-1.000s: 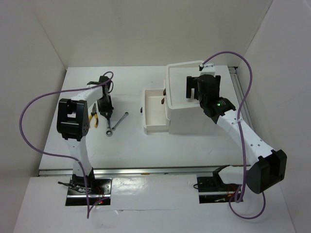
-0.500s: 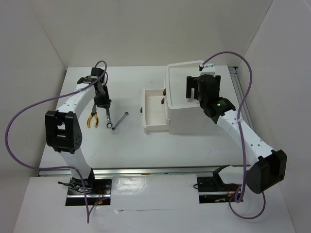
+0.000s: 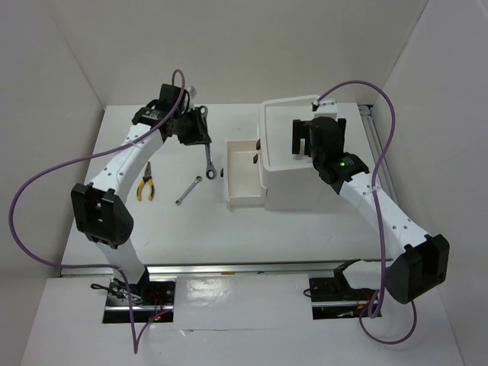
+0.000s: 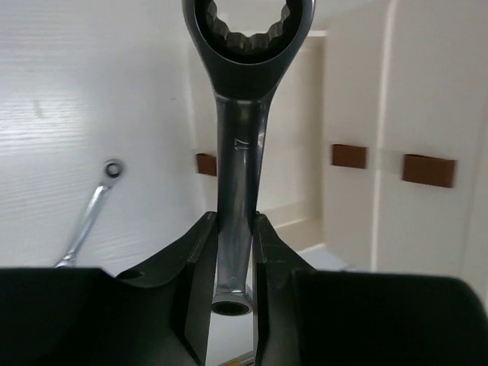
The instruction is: Sort the tools into containers
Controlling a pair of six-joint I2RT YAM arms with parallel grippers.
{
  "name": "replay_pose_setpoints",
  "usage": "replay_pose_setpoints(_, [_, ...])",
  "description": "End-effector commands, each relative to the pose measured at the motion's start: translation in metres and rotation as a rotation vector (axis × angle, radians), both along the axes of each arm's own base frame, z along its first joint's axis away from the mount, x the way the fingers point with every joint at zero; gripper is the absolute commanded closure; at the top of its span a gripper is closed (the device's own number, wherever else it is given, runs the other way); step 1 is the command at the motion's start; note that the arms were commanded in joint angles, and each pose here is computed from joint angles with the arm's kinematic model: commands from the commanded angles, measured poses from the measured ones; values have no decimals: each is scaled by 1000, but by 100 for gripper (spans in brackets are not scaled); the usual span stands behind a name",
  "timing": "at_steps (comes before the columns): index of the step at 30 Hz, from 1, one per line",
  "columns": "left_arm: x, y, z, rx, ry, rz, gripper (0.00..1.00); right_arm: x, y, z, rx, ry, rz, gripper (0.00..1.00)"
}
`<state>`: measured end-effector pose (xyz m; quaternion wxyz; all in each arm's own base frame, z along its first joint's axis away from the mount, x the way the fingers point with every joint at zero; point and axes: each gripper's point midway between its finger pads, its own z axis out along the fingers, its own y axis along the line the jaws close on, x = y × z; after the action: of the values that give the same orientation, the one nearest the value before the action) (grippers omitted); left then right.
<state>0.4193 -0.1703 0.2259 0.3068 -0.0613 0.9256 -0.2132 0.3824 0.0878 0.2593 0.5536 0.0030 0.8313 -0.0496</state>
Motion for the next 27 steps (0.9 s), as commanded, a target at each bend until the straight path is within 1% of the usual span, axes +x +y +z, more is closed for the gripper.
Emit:
replay_pose_setpoints(1, [9, -49, 15, -140, -16, -63, 100, -35, 26, -77, -34, 283, 116, 0])
replay_pose_setpoints(3, [12, -74, 7, -175, -3, -103, 100, -34, 24, -77, -39, 280, 109, 0])
replay_pose_setpoints(6, [15, -99, -4, -233, 36, -110, 100, -34, 24, -77, -39, 280, 109, 0])
replay_pose_setpoints(7, [20, -113, -18, -225, 42, -127, 100, -34, 24, -77, -31, 280, 104, 0])
replay_pose_setpoints(9, [26, -128, -39, -232, 73, -127, 100, -34, 24, -77, -31, 280, 104, 0])
replay_pose_setpoints(10, [27, -128, -40, -232, 73, -127, 100, -35, 24, -74, -27, 272, 104, 0])
replay_pose_setpoints(11, [33, -133, -49, -240, 71, -135, 100, -35, 24, -74, -27, 272, 104, 0])
replay_pose_setpoints(13, [30, -140, -63, -248, 104, -142, 100, -35, 26, -74, -23, 274, 112, 0])
replay_pose_setpoints(14, [32, -147, -70, -244, 98, -148, 100, -35, 26, -74, -23, 274, 112, 0])
replay_pose_setpoints(15, [30, -144, -70, -227, 111, -135, 97, -35, 26, -74, -23, 274, 112, 0])
replay_pose_setpoints(16, [28, -147, -71, -211, 101, -151, 87, -35, 26, -74, -23, 274, 112, 0])
replay_pose_setpoints(17, [24, -151, -73, -199, 106, -154, 75, -35, 26, -74, -23, 274, 112, 0])
replay_pose_setpoints(18, [21, -146, -65, -187, 81, -153, 50, -35, 26, -74, -23, 274, 112, 0])
replay_pose_setpoints(19, [16, -142, -70, -151, 76, -144, 39, -35, 26, -78, -27, 284, 111, 0])
replay_pose_setpoints(20, [11, -139, -65, -150, 79, -144, 34, -33, 27, -77, -27, 284, 111, 0])
replay_pose_setpoints(21, [9, -135, -61, -135, 60, -153, 32, -33, 27, -77, -27, 284, 111, 0])
replay_pose_setpoints(22, [8, -128, -43, -130, 15, -133, 29, -33, 27, -77, -27, 284, 111, 0])
replay_pose_setpoints(24, [1, -119, -30, -124, -9, -140, 22, -33, 29, -77, -22, 287, 120, 0])
replay_pose_setpoints(25, [-1, -113, -22, -105, -27, -128, 22, -33, 29, -77, -22, 287, 120, 0])
replay_pose_setpoints(26, [1, -98, -7, -83, -64, -82, 22, -33, 29, -77, -22, 287, 120, 0])
replay_pose_setpoints(27, [0, -81, -5, -45, -59, -46, 22, -33, 29, -77, -22, 287, 120, 0])
